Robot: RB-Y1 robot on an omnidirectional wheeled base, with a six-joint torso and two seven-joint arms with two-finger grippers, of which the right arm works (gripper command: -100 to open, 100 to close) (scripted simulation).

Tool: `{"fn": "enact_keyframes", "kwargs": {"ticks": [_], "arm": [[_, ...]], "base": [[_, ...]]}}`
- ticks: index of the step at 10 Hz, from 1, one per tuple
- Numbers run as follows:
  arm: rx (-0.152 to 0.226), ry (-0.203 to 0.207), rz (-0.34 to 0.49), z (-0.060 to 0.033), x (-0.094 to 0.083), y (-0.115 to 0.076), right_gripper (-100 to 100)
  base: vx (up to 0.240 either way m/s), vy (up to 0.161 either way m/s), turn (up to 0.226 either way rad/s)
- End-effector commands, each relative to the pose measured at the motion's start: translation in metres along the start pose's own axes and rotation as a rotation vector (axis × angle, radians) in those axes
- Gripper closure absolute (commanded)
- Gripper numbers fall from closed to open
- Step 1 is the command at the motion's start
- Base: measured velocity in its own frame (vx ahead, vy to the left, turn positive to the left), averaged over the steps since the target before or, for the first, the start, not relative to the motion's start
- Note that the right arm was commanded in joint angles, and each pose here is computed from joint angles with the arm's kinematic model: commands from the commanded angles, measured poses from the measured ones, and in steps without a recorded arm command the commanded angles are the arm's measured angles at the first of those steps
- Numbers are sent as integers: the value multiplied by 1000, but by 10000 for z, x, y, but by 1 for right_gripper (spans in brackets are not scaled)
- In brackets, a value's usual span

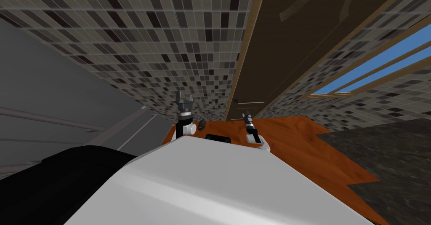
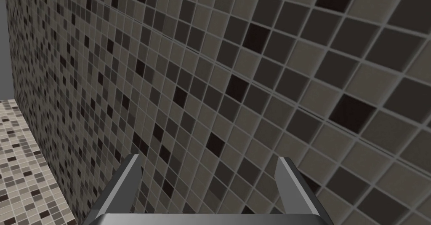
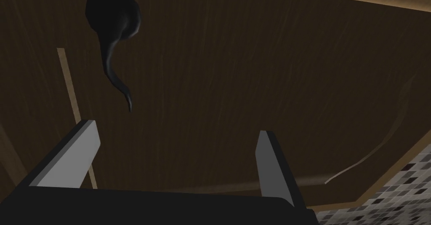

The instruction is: Pull the door open

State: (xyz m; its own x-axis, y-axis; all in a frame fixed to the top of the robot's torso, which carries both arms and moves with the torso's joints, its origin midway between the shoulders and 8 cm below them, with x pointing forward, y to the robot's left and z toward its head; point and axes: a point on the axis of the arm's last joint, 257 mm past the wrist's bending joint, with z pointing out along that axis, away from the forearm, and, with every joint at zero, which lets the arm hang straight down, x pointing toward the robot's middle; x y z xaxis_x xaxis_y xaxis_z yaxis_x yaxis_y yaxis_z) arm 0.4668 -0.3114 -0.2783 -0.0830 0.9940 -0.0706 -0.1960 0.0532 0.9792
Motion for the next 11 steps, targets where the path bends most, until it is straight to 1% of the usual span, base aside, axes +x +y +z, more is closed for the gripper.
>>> {"fn": "enact_keyframes", "kwargs": {"ticks": [1,2,3,5,7,8,11], "arm": [[23,-1,-3,6,-77,-104,-100],[37,-4,-3,-22,-92,-163,-100],[54,-6,-6,-31,-146,-242,-100],[88,-12,-12,-54,-261,-388,-100],[117,-19,-18,-78,-369,-507,-100],[126,-21,-21,-80,-417,-544,-100],[163,-33,-28,-127,-561,-685,-100]], "base": [[87,-55,181],[58,-55,42],[39,-48,67],[56,-51,168],[70,-64,117],[66,-64,122],[50,-50,98]]}}
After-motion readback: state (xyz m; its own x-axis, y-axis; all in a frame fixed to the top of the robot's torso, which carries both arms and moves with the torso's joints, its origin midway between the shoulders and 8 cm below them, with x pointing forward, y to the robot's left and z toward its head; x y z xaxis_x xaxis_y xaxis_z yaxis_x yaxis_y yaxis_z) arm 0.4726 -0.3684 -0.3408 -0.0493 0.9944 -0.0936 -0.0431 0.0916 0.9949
